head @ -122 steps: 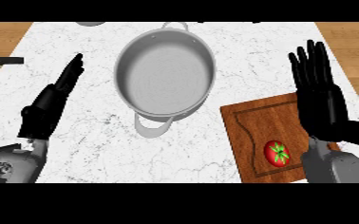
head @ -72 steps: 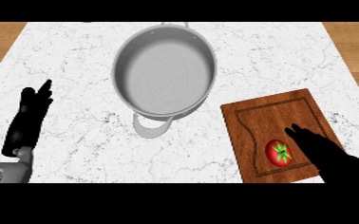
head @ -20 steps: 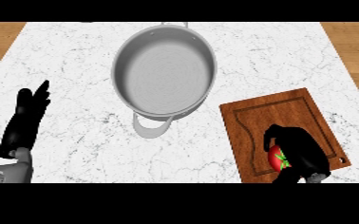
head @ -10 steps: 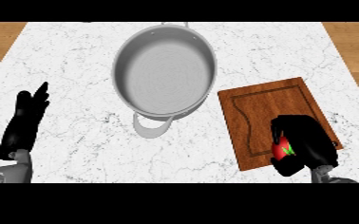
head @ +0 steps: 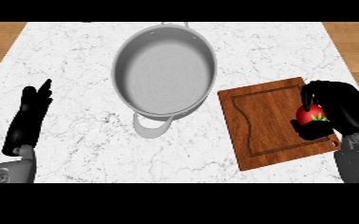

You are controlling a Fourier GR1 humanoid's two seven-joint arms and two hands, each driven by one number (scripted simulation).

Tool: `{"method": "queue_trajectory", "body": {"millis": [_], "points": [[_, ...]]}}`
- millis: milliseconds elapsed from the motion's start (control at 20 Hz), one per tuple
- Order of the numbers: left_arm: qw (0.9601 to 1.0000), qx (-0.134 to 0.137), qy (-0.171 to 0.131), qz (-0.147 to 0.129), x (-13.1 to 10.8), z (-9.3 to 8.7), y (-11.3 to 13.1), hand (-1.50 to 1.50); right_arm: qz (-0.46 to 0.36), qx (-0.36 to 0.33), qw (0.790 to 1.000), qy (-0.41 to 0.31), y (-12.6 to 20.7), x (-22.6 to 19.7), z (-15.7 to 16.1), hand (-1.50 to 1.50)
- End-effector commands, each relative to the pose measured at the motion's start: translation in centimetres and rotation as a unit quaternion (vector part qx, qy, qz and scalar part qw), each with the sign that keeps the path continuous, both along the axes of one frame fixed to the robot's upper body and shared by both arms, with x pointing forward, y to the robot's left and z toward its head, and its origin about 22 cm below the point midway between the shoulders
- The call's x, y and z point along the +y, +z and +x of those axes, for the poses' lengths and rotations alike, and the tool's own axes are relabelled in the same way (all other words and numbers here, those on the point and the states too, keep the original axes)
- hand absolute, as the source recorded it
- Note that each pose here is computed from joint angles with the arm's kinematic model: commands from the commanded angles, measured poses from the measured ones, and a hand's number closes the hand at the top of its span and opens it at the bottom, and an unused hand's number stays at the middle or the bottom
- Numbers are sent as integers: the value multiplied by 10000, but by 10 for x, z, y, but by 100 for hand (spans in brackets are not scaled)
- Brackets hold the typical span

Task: Pick the tomato from the cutting board and place it in the pot

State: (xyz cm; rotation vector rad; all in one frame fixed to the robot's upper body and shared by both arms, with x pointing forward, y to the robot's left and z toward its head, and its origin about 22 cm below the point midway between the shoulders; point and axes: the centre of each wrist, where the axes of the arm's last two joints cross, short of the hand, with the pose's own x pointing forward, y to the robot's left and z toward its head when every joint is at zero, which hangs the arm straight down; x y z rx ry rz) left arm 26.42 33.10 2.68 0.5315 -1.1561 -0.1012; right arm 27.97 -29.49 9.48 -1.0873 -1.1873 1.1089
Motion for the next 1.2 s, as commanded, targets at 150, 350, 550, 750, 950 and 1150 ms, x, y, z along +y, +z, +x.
{"method": "queue_trajectory", "body": {"millis": [150,350,550,750,950,1150], "points": [[10000,58,30,-48,0,1,-7,0,672,-1860,9791,485,71,19,-11,150],[10000,9,-25,-18,-8,6,-2,0,1700,-2696,9425,1006,104,46,-19,150],[9999,11,-38,-128,-21,-13,-18,0,1685,-3008,9319,1125,138,59,-29,150],[10000,6,71,-4,12,0,-1,0,1650,-2928,9320,1357,183,92,-21,150],[9998,21,-156,-89,-6,-3,10,0,1650,-2467,9434,1484,205,129,-27,150],[9999,71,-75,-31,-11,9,-4,0,1643,-2228,9495,1478,202,185,2,150]]}}
